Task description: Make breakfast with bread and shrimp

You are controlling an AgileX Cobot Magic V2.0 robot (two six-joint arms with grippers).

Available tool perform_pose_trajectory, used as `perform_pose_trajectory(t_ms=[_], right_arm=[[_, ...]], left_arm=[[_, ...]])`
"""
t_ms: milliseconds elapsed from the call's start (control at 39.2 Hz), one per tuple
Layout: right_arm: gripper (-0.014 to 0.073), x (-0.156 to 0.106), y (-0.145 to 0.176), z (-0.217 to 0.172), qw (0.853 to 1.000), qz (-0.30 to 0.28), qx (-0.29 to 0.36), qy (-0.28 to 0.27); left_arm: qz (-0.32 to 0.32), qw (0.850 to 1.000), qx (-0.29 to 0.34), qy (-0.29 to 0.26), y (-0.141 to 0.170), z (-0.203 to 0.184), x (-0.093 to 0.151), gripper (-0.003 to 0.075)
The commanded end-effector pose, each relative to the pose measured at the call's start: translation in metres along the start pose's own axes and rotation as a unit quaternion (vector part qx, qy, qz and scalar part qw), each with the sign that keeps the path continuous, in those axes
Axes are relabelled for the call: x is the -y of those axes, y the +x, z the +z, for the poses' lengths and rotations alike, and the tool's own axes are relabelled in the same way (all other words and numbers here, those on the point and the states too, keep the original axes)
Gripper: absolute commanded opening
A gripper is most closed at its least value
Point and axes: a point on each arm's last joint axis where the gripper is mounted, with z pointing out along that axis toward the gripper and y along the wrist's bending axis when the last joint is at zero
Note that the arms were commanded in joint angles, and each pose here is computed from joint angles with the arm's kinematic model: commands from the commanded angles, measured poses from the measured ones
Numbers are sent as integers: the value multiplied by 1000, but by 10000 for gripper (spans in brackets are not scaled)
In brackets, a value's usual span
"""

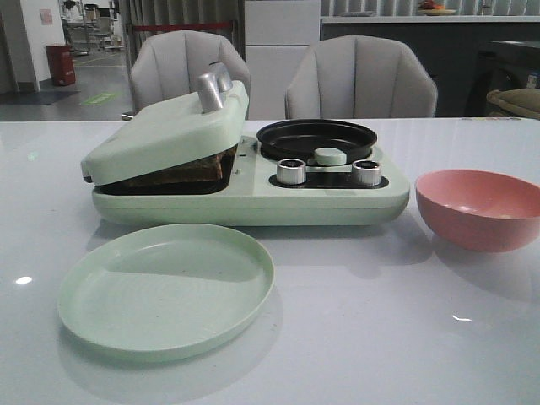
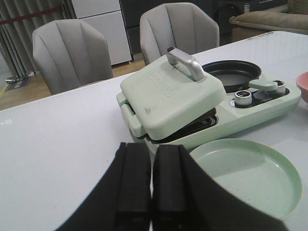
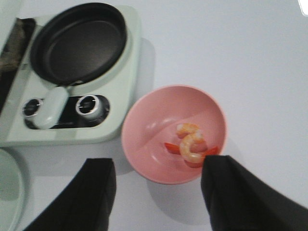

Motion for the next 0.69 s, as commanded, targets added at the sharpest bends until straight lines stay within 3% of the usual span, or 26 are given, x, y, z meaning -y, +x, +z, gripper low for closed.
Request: perform_pose_trajectory(t_ms=[0,179,332,663], right_arm=[[496,14,-21,11,999,29,11,18],[459,47,-27,55,994,88,-43,43],[374,56,-25,93,989,90,-111,30],[362,70,-26,139,985,98,-141,34]], left_arm=[[-7,999,46,-12,-14,-2,-3,114],[-7,999,46,-12,-14,-2,-3,114],[-7,999,46,-12,-14,-2,-3,114],[-7,999,46,-12,-14,-2,-3,114]])
